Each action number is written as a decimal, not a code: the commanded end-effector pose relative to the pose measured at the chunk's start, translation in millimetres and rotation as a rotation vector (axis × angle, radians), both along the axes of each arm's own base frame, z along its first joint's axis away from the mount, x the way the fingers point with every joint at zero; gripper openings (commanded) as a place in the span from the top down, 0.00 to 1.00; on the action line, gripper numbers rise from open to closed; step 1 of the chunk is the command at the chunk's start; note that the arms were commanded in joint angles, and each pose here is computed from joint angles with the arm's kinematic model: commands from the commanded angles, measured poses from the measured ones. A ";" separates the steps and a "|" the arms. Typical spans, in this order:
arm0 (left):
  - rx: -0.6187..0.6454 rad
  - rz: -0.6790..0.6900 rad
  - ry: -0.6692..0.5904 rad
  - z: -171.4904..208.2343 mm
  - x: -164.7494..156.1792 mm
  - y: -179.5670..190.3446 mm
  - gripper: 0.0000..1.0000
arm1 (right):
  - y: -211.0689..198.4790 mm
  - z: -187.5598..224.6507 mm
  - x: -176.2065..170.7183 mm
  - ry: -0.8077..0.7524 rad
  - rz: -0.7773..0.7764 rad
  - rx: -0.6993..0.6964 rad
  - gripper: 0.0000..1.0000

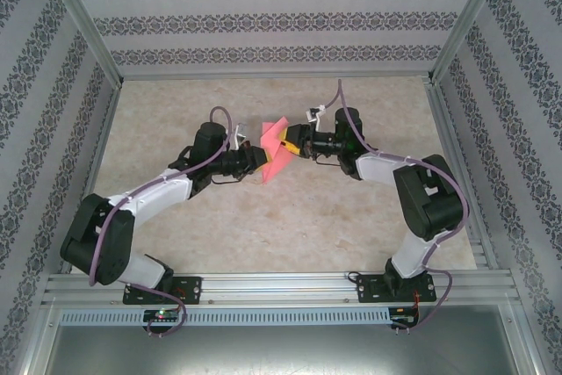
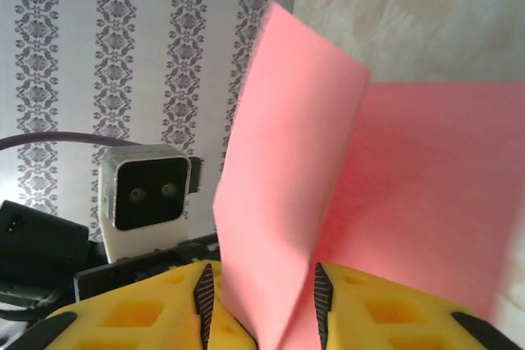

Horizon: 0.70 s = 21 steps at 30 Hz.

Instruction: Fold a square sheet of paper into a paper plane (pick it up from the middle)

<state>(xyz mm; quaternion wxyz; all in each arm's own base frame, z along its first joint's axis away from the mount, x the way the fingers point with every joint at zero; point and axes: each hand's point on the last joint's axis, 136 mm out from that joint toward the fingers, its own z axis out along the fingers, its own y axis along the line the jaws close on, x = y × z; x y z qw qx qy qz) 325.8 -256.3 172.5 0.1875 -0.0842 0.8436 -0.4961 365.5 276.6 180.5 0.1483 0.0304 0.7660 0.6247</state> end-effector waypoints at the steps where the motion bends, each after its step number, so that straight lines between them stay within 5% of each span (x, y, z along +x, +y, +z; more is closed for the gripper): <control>1: 0.269 -0.017 -0.094 6.5 -3.2 29.9 0.92 | -24.8 4.4 -0.9 -0.075 -0.038 -0.095 0.57; 7: 0.945 -0.016 -0.143 5.4 -6.7 107.4 0.95 | -54.2 -5.1 -7.7 -0.097 -0.060 -0.293 0.49; 11: 1.284 -0.060 -0.163 9.0 -4.6 124.7 0.95 | -59.6 -4.2 -12.4 -0.100 -0.037 -0.356 0.45; 21: 1.725 -0.262 -0.200 -40.0 -1.1 84.5 0.93 | -89.4 -13.3 -15.3 -0.078 -0.056 -0.441 0.33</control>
